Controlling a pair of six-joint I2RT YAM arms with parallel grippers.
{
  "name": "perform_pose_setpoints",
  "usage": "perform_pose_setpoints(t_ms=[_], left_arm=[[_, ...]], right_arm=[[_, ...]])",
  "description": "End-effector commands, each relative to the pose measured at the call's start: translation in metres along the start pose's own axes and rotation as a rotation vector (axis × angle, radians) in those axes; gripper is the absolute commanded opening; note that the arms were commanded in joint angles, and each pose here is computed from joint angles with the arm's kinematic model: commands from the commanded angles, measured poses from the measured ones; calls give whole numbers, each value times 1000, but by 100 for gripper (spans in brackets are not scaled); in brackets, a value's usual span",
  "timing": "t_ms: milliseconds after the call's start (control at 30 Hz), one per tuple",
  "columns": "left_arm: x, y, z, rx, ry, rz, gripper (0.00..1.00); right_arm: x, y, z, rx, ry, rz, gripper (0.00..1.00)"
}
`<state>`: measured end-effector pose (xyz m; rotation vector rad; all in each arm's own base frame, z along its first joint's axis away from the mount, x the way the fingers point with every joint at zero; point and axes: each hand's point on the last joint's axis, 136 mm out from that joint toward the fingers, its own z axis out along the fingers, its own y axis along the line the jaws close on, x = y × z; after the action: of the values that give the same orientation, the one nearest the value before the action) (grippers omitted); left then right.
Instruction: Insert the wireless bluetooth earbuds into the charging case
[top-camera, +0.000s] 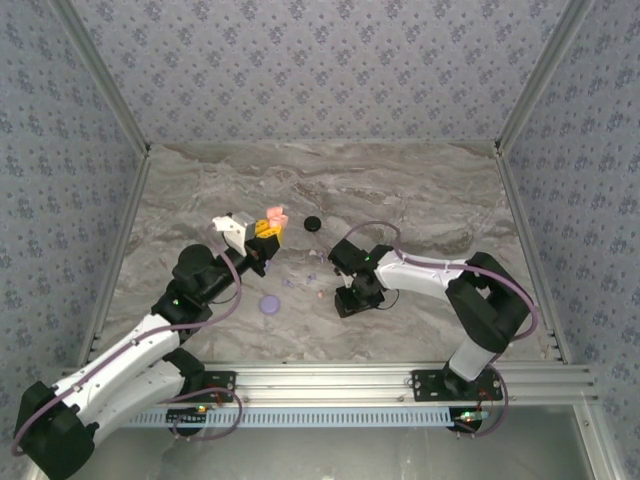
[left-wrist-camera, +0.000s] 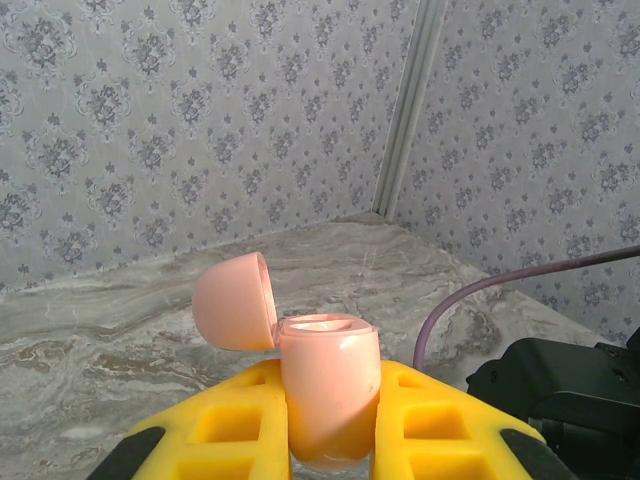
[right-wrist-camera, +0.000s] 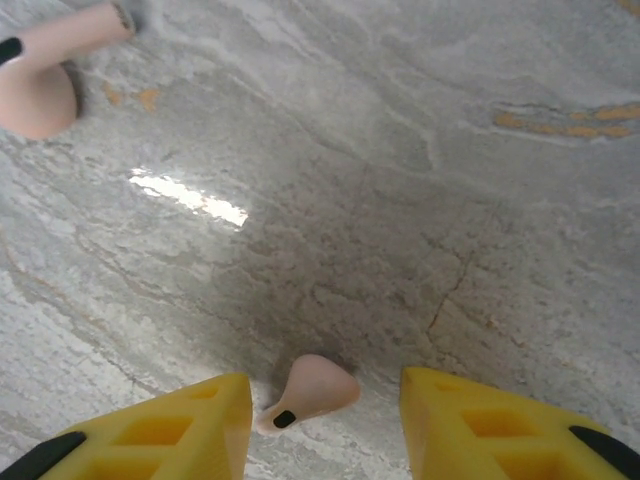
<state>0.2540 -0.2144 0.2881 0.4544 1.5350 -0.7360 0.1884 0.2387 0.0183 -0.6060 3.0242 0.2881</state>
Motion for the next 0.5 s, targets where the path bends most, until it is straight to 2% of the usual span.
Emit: perform_pose_setpoints(t_ms=[0,233,467], left_arm=[[-13,-2,0,4,-37,20,0],[-13,-3,0,6,-34,18,0],[-11,-4,1,11,-29,16,0]], right_arm=[[4,3,8,15,35,8,41],[3,5,11,32,35,-11,29],[-10,5,-3,41,-41,-47,24]])
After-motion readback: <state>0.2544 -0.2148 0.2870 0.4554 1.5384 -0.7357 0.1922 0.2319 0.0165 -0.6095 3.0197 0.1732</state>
